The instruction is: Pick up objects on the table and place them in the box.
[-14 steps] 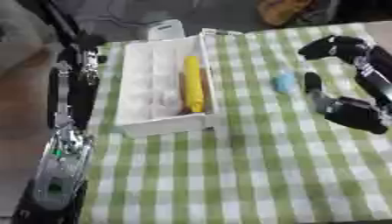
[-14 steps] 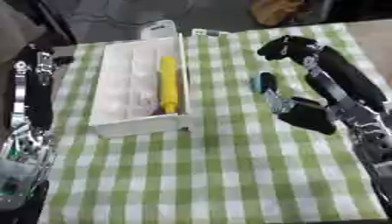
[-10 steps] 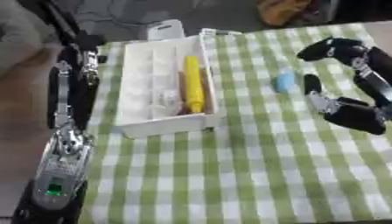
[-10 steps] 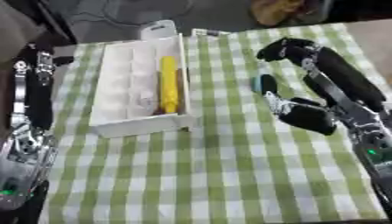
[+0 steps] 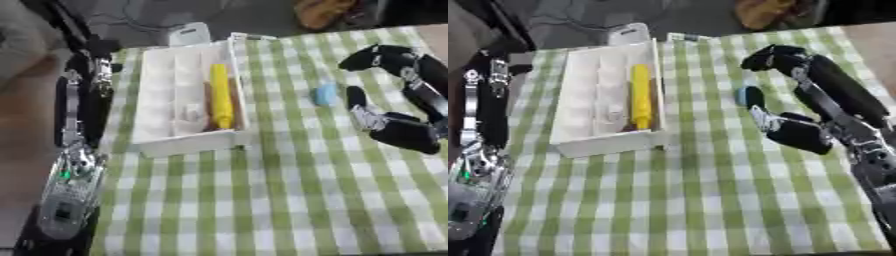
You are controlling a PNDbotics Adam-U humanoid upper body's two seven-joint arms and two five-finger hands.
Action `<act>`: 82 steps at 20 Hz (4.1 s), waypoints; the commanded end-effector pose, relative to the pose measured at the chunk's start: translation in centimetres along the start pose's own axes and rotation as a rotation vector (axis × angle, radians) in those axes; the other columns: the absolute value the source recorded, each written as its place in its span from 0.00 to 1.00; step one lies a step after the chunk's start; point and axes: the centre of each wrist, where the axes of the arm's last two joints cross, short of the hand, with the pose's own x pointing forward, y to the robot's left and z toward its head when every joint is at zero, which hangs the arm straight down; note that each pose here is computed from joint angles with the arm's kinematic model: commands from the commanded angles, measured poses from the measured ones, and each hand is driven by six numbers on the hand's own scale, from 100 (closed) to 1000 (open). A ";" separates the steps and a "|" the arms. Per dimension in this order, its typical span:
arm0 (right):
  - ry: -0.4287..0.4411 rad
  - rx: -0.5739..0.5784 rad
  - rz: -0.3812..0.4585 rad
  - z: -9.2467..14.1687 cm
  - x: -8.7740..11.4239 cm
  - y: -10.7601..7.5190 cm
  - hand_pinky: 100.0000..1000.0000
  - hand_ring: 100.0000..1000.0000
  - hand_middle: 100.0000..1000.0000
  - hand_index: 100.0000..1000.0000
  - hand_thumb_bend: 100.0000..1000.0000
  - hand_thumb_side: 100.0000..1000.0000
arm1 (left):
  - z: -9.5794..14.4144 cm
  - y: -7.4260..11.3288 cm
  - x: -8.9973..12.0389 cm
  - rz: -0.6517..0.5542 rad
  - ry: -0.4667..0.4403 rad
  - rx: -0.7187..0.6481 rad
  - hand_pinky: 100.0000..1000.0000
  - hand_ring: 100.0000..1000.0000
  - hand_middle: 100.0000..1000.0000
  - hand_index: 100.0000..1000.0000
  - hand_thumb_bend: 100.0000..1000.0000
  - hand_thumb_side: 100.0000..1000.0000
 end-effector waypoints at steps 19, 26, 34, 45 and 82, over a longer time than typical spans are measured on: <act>-0.028 0.237 0.212 0.3 -0.5 -3.3 0.86 0.82 0.77 0.89 0.00 0.00 | -0.5 0.1 0.8 -0.005 -0.038 -0.015 0.69 1.00 0.62 0.72 0.00 0.79; -0.034 0.368 0.353 0.0 -2.5 -3.6 0.90 0.85 0.82 0.93 0.11 0.08 | -0.6 -0.1 0.9 -0.002 -0.043 -0.037 0.69 1.00 0.62 0.72 0.00 0.79; -0.006 0.450 0.472 -0.1 -5.1 -4.0 0.92 0.87 0.84 0.94 0.15 0.16 | -0.9 -0.5 1.3 0.009 -0.062 -0.069 0.69 1.00 0.62 0.72 0.00 0.79; 0.112 0.493 0.502 0.7 -8.9 -4.5 0.93 0.87 0.84 0.94 0.13 0.18 | -1.2 -0.5 1.7 0.009 -0.078 -0.082 0.69 1.00 0.62 0.72 0.00 0.79; 0.214 0.518 0.522 1.5 -12.0 -4.4 0.94 0.88 0.84 0.94 0.10 0.21 | -1.2 -0.5 1.9 0.011 -0.085 -0.089 0.69 1.00 0.61 0.73 0.00 0.79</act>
